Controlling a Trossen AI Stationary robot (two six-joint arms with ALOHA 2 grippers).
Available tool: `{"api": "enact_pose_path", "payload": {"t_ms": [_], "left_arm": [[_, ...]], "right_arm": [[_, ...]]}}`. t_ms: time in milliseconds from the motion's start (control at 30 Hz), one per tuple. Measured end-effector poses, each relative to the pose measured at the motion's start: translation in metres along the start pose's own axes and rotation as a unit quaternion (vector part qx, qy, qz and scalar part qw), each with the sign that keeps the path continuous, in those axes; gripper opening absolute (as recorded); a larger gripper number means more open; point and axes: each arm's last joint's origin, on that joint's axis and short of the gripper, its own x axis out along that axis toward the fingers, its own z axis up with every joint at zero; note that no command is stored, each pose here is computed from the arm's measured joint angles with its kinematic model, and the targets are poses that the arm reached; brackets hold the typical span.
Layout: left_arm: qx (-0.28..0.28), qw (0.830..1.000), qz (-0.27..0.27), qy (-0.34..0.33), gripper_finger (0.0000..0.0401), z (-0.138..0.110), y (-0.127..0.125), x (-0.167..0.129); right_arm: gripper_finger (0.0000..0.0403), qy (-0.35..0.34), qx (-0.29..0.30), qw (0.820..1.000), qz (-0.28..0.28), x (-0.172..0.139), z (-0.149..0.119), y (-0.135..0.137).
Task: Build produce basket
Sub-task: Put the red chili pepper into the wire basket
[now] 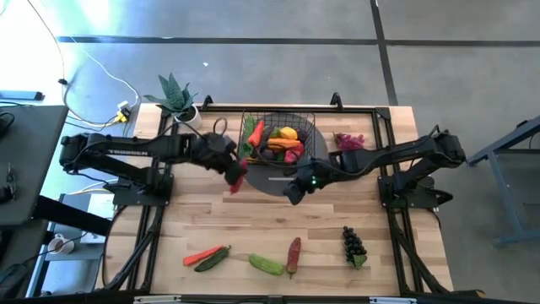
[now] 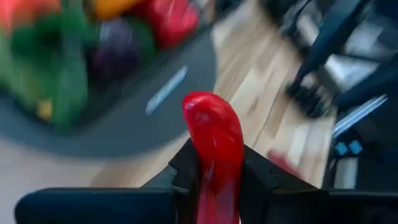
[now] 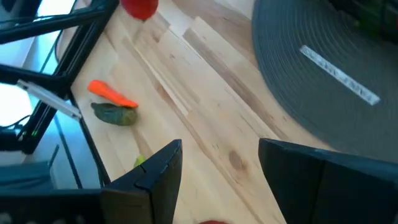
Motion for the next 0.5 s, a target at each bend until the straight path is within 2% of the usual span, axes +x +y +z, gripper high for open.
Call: {"api": "enact_pose_path", "payload": {"t_ms": [233,500], "left_arm": [[0.007,0.996,-0.025,-0.090,0.0058,0.033,0.014,-0.005],[0.030,0.987,0.012,-0.158,0.0058,0.058,0.038,-0.013]], "right_arm": [[0.0195,-0.025,0.043,0.998,-0.025,0.000,-0.014,0.007],[0.0195,-0.042,0.114,0.992,-0.030,-0.001,-0.025,0.014]]}}
